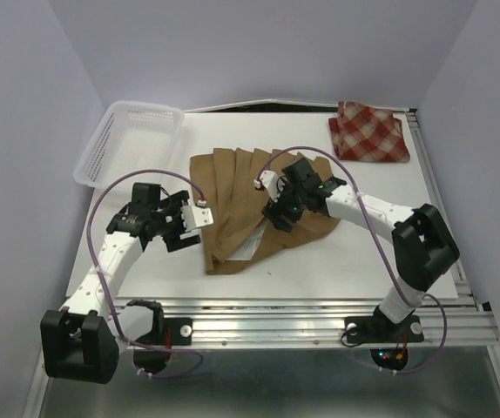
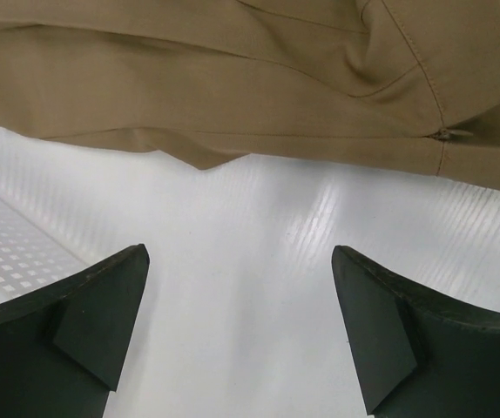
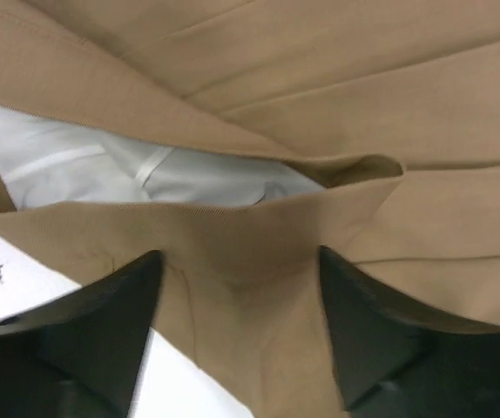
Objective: Fold and stack the skirts
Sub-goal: Flatten the skirt out
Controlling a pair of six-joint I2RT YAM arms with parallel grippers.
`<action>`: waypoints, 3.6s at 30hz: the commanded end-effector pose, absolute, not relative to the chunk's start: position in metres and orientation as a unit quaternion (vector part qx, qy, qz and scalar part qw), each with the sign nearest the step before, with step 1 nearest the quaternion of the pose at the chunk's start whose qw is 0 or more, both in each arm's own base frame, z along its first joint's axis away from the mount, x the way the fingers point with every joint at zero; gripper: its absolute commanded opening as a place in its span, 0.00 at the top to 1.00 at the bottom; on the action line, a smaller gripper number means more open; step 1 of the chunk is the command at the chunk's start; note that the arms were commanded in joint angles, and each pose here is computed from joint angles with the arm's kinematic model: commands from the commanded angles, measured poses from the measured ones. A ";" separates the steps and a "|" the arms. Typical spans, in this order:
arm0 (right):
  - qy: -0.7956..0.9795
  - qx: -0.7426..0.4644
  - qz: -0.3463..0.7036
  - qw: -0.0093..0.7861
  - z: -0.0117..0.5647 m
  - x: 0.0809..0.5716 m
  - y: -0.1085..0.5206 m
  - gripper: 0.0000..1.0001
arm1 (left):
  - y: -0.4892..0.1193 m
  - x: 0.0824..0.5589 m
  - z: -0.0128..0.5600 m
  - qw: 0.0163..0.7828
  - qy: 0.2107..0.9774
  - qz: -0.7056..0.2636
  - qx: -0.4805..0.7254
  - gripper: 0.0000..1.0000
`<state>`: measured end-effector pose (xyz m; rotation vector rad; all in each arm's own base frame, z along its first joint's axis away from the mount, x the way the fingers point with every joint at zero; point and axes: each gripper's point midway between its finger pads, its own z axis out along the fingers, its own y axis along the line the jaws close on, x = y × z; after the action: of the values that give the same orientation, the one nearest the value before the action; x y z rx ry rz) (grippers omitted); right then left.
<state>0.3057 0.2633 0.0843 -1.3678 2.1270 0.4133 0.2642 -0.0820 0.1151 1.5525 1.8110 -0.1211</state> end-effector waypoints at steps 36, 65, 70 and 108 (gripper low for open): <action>0.637 -0.704 0.244 0.195 0.094 0.162 0.201 0.99 | -0.165 0.191 0.035 0.197 0.223 -0.072 0.952 0.30; 0.654 -0.704 0.199 0.193 0.085 0.156 0.176 0.99 | -0.155 0.196 0.084 0.319 0.271 -0.008 0.908 0.01; 0.649 -0.710 0.205 0.179 0.079 0.154 0.176 0.99 | -0.169 0.185 0.066 0.278 0.214 -0.036 0.936 0.01; 0.715 -0.453 0.077 0.526 0.334 0.283 0.121 0.99 | -0.138 0.280 0.360 0.705 0.616 -0.094 0.339 1.00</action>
<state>0.2437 0.1400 0.2560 -1.3361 1.7597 0.3062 0.2580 -0.1631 0.2775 1.2612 1.3143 -0.1753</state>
